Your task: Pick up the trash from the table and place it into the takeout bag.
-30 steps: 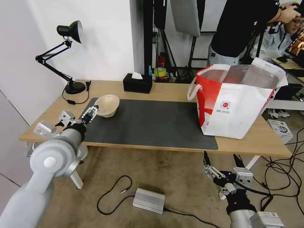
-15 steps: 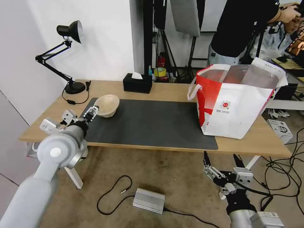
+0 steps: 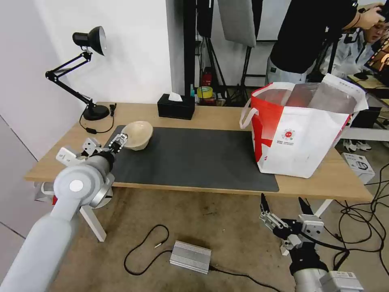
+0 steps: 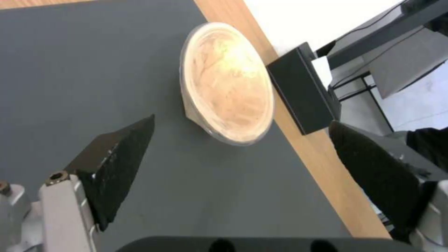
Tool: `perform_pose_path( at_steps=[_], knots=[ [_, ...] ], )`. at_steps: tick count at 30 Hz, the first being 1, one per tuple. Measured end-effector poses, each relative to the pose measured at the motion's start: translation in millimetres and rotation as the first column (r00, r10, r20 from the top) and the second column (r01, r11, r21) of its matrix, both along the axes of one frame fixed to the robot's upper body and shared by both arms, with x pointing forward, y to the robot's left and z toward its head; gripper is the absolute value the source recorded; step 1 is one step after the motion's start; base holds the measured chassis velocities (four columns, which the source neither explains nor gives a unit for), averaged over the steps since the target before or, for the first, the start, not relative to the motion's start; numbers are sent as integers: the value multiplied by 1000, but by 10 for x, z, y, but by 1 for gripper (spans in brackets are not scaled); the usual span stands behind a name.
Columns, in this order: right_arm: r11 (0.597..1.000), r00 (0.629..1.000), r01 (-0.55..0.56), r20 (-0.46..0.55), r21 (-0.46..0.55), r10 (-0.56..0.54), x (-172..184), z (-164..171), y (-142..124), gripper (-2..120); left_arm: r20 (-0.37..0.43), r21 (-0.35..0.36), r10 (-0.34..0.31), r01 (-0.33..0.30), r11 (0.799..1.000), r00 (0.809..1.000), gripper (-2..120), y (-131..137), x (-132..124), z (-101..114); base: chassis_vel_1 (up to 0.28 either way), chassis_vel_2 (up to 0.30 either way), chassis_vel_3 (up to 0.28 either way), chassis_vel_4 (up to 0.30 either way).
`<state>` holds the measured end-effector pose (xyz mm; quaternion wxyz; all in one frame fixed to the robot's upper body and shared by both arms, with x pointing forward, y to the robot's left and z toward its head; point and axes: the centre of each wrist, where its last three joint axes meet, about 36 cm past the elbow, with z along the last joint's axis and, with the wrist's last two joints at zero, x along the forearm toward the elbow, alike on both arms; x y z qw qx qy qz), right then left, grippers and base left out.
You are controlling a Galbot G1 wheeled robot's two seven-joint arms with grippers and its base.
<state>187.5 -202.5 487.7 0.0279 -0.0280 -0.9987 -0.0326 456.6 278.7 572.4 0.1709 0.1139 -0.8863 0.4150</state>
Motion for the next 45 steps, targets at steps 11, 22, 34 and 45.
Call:
perform_pose_path(
  at_steps=[11,22,34,45],
  knots=[
    [1000,1000,0,0,0,0,0,0,0,100,-13,-17,-1,0,1000,1000,100,-39,89,-24,0,0,0,0],
    [1000,1000,0,0,0,0,0,0,0,100,-8,-21,-14,13,1000,1000,100,-89,168,41,0,0,0,0],
    [1000,1000,0,0,0,0,0,0,0,100,-20,-23,-10,9,1000,1000,100,-110,314,45,0,0,0,0],
    [1000,1000,0,0,0,0,0,0,0,100,-39,-30,-2,1,1000,999,100,-139,400,-12,0,0,0,0]
  ],
)
